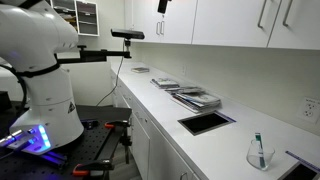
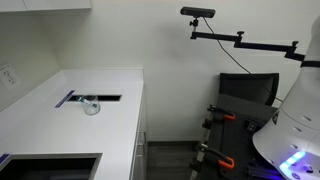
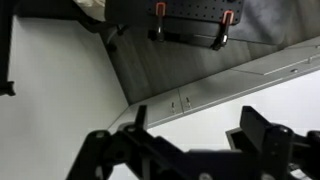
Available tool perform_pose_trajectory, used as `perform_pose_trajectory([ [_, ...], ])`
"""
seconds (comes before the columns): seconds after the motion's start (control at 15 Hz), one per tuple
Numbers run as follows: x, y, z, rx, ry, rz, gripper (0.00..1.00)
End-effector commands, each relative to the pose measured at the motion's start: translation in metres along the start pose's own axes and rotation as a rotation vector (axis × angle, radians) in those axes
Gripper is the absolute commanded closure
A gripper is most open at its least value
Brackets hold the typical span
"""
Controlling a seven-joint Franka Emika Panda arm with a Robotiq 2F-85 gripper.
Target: Take the green marker out of the glass and put it on the countertop
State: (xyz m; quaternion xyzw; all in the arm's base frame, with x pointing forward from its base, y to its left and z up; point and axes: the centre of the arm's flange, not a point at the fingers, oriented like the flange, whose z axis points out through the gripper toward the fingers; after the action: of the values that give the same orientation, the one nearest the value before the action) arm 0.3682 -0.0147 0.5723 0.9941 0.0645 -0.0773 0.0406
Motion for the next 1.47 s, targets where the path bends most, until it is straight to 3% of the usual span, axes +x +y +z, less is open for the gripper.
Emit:
perform_pose_trajectory([
  [0.0,0.027,0.002,0.011,0.035,0.006,0.025,0.00],
  [0.2,0.097,0.003,0.037,0.084,0.078,-0.032,0.00],
  [0.4,0.180,0.001,0.082,0.060,0.158,-0.074,0.00],
  [0.6,0.251,-0.007,0.122,0.045,0.169,-0.145,0.00],
  [0.8,0.299,-0.015,0.150,0.044,0.130,-0.219,0.00],
  [0.87,0.309,-0.016,0.156,0.048,0.110,-0.234,0.00],
  [0.93,0.316,-0.019,0.158,-0.017,0.037,-0.116,0.00],
  [1.0,0.294,-0.019,0.169,0.023,0.119,-0.177,0.00],
  [1.4,0.306,-0.015,0.167,-0.011,0.067,-0.125,0.00],
])
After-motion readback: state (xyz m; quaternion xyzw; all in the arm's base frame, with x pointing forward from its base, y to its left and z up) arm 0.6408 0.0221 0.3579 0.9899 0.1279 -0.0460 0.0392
